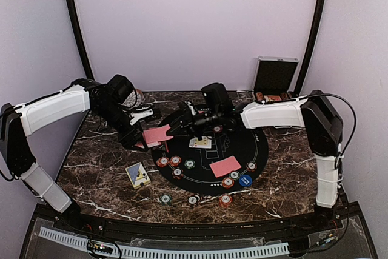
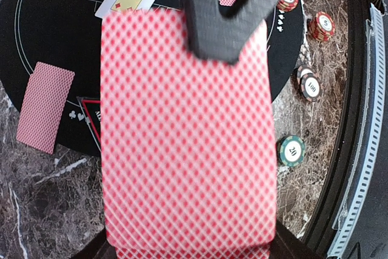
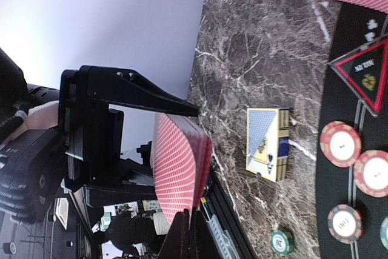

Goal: Distribute texas hold em gaming equipment

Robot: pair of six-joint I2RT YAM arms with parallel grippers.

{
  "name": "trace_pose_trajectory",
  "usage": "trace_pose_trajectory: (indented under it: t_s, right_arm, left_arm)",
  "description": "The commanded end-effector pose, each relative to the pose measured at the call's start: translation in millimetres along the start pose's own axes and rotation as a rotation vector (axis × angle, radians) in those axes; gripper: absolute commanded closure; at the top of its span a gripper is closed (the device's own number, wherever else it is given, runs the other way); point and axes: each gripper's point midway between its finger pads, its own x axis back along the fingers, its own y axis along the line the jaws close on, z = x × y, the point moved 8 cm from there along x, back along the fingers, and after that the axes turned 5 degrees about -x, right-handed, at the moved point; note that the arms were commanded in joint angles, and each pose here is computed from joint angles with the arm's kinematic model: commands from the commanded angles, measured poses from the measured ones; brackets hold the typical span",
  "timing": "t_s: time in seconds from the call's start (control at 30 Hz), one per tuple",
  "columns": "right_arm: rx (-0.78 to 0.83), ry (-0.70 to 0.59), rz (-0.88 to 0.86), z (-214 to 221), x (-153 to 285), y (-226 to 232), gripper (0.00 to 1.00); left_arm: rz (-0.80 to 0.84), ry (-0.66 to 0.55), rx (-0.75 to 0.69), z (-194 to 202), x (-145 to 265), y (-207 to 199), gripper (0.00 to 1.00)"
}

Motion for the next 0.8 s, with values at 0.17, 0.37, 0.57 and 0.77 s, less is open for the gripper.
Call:
trace_pose_trajectory:
  t_s: [0.17,0.37,0.57,0.77]
  right_arm:
    - [0.136,-0.183,0.417,-12.0,94.9,-2.6,1.00]
    - [0.215,-0.251,0.796,-10.8,136.3,-9.3,1.00]
    - [0.248,-0.299,1.062,-13.9,159.7,-16.9,1.00]
    - [0.280,-0.330,1.248,-25.3,162.9,-20.1,1.00]
  left_arm:
    - [-0.030,-0.018,-0.024,-0.4,15.1,-5.6,1.00]
    - [-0.026,-0.018,-0.021,-0.4,14.6,-5.7,1.00]
    - [-0.020,-0.021,-0.020,-0.9,14.1,-5.9,1.00]
    - [-0.022,-0.020,-0.020,-0.4,15.8,-6.9,1.00]
